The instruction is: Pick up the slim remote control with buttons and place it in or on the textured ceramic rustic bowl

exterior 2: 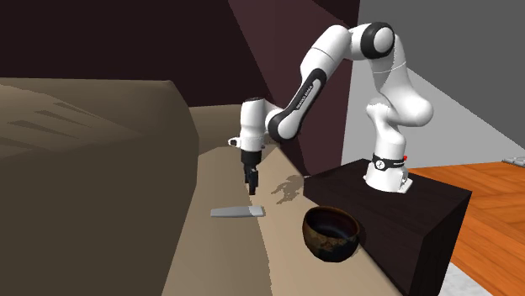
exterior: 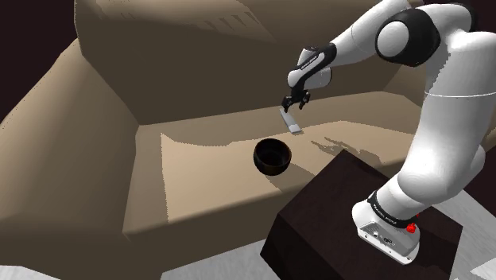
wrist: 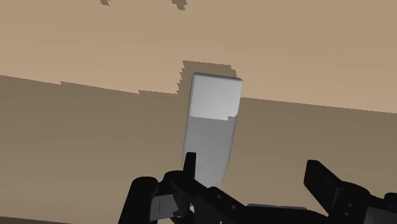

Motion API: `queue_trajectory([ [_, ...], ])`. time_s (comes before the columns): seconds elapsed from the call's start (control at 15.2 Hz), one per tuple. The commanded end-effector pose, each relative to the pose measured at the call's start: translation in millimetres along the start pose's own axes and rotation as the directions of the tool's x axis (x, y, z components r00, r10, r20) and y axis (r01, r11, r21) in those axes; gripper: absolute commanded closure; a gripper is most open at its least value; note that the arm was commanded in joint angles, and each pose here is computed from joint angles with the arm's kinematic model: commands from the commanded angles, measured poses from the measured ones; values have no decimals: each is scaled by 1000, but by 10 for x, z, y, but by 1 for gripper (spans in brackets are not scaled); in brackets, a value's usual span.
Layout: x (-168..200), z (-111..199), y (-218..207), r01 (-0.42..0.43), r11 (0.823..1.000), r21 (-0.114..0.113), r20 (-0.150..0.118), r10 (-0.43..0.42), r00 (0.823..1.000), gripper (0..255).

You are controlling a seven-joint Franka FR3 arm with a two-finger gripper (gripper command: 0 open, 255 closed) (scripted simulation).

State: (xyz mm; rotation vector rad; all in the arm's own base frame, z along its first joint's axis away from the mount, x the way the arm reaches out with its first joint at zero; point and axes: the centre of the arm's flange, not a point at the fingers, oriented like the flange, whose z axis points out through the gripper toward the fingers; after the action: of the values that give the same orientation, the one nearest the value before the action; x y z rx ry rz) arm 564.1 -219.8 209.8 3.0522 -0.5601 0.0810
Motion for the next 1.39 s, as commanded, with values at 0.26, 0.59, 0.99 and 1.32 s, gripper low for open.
queue_trajectory([
  [0.26, 391, 688, 244, -60, 998, -4, 7, 60, 998, 0],
  [0.59, 462, 980, 299, -72, 997, -5, 8, 73, 997, 0],
  [0.99, 460, 1221, 300, -72, 997, -5, 8, 73, 997, 0],
  [1.32, 460, 1221, 300, -72, 997, -5, 8, 73, 997, 0],
])
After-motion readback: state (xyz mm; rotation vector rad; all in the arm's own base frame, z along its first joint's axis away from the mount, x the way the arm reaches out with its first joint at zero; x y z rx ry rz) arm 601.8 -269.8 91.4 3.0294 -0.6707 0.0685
